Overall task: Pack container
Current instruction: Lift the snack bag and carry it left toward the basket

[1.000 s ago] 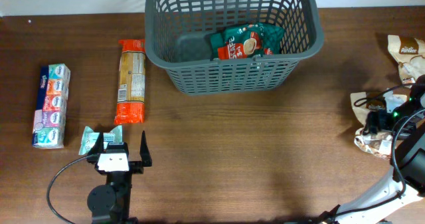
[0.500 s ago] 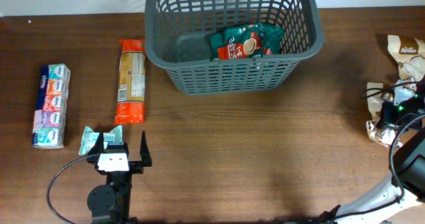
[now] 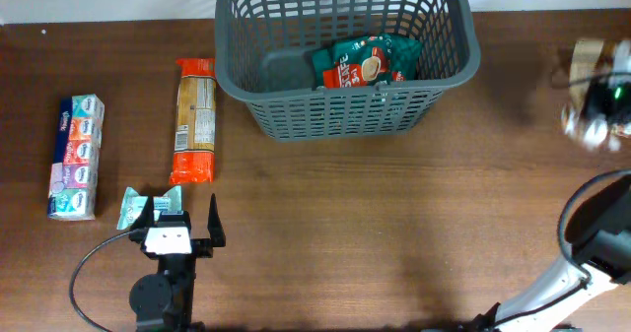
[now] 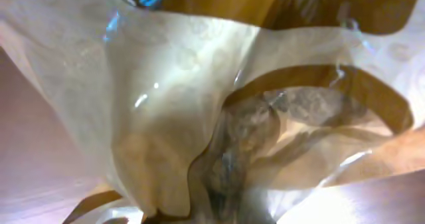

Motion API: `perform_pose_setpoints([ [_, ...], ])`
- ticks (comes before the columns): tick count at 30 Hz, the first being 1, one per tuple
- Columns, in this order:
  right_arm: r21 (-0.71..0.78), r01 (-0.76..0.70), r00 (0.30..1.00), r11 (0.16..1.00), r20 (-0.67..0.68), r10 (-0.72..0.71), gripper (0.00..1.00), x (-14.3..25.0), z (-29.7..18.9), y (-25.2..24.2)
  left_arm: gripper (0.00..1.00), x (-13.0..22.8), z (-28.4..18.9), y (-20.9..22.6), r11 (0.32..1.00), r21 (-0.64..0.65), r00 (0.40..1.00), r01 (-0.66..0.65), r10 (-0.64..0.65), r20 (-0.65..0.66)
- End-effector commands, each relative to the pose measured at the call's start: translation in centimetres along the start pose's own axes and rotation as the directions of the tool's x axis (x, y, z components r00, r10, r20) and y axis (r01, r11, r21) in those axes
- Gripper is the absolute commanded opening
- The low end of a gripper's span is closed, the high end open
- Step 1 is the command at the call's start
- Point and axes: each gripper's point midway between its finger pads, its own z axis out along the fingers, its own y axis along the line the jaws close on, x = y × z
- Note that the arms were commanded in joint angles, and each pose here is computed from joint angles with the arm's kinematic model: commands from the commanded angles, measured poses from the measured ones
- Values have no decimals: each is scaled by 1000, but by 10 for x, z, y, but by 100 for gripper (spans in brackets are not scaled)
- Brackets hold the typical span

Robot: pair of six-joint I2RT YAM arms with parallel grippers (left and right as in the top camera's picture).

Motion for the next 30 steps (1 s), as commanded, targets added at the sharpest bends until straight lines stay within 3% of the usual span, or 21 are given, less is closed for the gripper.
perform_pose_setpoints([
  [1,-36,34,976,999,217,-25,4,-57,-70,36,99,2,0,0,1000,-2,1000,-16,16,2],
  [4,-112,125,913,986,402,-71,3,-94,-131,78,99,2,0,0,1000,-2,1000,-16,16,2],
  [10,-273,423,654,864,752,-83,3,-135,-264,194,99,2,0,0,1000,-2,1000,-16,16,2],
  [15,-309,548,543,777,838,-50,4,-139,-306,265,99,2,0,0,1000,-2,1000,-16,16,2],
  [22,-342,688,513,640,853,-97,4,-117,-302,366,99,2,0,0,1000,-2,1000,-16,16,2],
  [27,-386,707,569,593,808,-153,4,-106,-256,415,99,2,0,0,1000,-2,1000,-16,16,2],
  [30,-396,677,620,620,761,-191,4,-107,-216,428,99,2,0,0,1000,-2,1000,-16,16,2],
])
